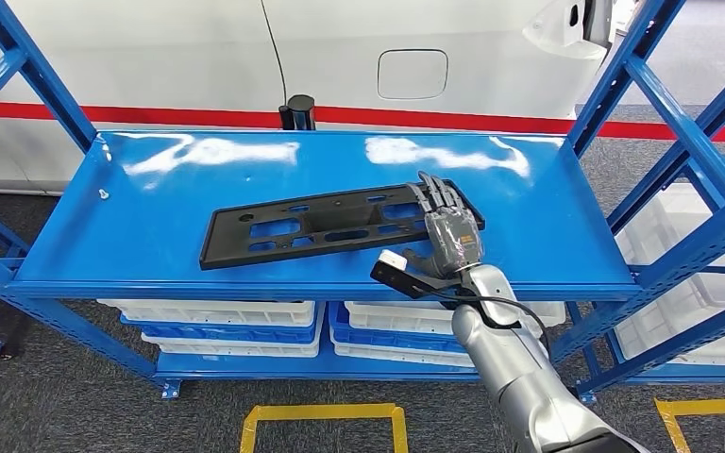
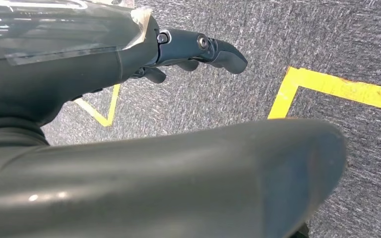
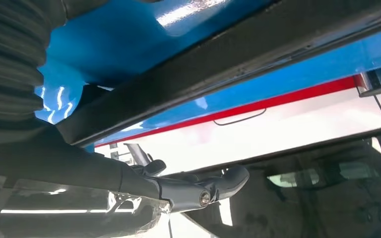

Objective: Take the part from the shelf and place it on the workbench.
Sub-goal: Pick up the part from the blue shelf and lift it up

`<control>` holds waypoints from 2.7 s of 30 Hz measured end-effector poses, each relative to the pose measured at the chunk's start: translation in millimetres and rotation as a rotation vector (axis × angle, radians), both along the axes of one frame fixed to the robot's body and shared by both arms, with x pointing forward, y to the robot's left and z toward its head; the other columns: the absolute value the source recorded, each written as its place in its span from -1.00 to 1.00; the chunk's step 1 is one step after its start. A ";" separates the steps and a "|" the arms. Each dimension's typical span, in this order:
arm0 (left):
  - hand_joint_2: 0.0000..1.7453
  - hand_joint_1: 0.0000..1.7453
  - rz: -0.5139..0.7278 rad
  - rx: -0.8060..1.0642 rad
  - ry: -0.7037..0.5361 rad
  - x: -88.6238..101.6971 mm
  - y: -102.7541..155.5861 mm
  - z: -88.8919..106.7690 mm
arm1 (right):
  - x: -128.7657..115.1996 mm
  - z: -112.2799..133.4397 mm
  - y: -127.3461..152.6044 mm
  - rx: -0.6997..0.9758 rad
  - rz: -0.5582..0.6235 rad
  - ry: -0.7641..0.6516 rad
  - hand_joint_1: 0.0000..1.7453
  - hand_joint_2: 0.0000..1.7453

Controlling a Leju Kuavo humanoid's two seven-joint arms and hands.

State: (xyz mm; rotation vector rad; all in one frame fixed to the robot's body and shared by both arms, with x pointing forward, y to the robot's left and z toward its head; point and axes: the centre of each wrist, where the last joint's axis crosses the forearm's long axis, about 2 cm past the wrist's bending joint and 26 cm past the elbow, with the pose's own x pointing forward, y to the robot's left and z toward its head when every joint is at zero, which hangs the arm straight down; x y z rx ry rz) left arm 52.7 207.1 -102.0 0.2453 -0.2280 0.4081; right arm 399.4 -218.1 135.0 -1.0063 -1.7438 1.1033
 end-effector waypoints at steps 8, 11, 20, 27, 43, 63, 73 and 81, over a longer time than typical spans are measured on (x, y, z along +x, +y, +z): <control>-1.00 -1.00 0.001 0.000 0.000 0.1 -0.2 0.0 | 4.5 1.8 0.4 -0.016 0.002 0.006 -1.00 1.00; -1.00 -1.00 0.001 0.000 0.000 0.1 -0.2 0.0 | 5.6 2.3 0.4 -0.017 0.002 0.006 -1.00 1.00; -1.00 -1.00 -0.001 -0.002 -0.002 0.4 -0.2 0.1 | 7.8 4.4 4.9 -0.035 0.003 -0.046 -1.00 1.00; -1.00 -1.00 -0.005 -0.008 -0.006 0.8 -0.3 0.1 | 6.7 7.3 16.2 -0.076 0.019 -0.147 -1.00 1.00; -1.00 -1.00 -0.007 -0.007 -0.007 0.9 -0.3 0.1 | 6.3 8.0 23.4 -0.076 0.033 -0.150 -1.00 1.00; -1.00 -1.00 -0.027 0.001 -0.032 1.5 -0.4 0.2 | 16.1 21.7 38.7 -0.085 0.067 -0.116 -1.00 1.00; -1.00 -1.00 -0.039 0.009 -0.044 1.9 -0.4 0.3 | 33.3 26.6 19.7 -0.090 0.008 -0.001 0.74 1.00; -1.00 -1.00 -0.038 0.011 -0.050 2.0 -0.5 0.3 | 35.4 24.7 13.6 -0.111 -0.013 0.026 0.89 1.00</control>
